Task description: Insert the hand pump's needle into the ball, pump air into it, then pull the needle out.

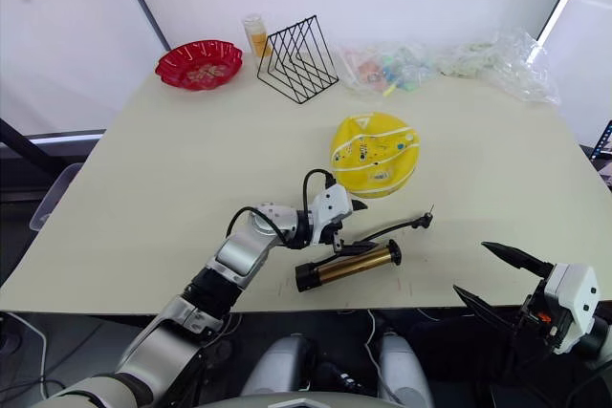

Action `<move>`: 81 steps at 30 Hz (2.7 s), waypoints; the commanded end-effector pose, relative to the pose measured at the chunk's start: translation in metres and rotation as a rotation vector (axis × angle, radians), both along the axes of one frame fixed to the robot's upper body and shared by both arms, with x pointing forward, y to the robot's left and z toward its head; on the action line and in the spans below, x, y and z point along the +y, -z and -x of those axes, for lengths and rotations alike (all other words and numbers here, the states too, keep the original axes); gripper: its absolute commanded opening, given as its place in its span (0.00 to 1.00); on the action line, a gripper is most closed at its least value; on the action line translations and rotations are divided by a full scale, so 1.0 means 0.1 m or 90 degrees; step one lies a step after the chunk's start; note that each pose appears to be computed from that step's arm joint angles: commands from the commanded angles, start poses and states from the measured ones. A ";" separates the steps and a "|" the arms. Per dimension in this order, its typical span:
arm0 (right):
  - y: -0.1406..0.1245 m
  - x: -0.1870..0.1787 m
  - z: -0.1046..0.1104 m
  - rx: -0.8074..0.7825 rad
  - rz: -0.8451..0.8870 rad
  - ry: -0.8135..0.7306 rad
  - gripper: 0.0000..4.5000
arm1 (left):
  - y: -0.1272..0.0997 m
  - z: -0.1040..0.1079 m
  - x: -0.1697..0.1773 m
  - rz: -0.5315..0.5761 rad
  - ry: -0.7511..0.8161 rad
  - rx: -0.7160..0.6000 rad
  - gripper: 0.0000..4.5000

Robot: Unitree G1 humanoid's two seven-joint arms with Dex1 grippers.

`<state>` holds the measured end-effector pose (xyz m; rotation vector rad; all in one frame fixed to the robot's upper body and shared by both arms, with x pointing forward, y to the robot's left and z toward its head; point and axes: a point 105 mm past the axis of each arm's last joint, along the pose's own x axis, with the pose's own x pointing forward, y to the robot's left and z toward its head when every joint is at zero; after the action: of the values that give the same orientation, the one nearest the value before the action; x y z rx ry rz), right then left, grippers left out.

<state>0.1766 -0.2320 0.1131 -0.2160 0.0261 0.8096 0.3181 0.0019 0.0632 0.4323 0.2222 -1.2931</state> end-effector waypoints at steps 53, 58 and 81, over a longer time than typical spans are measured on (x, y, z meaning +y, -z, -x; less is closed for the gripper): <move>-0.10 0.18 -0.05 -0.019 -0.009 0.032 1.00 | 0.16 0.03 -0.19 -0.032 0.037 0.063 0.43; -0.10 0.15 -0.06 -0.021 -0.001 0.031 1.00 | 0.17 0.07 -0.21 -0.028 0.047 0.080 0.08; -0.22 0.25 -0.36 0.005 -0.218 0.197 1.00 | -0.33 0.07 -0.14 0.279 0.070 0.161 0.01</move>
<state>0.2112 -0.2120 0.1288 0.0668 -0.0611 0.5106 0.3121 -0.0092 0.0764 -0.0196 0.2064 -1.4306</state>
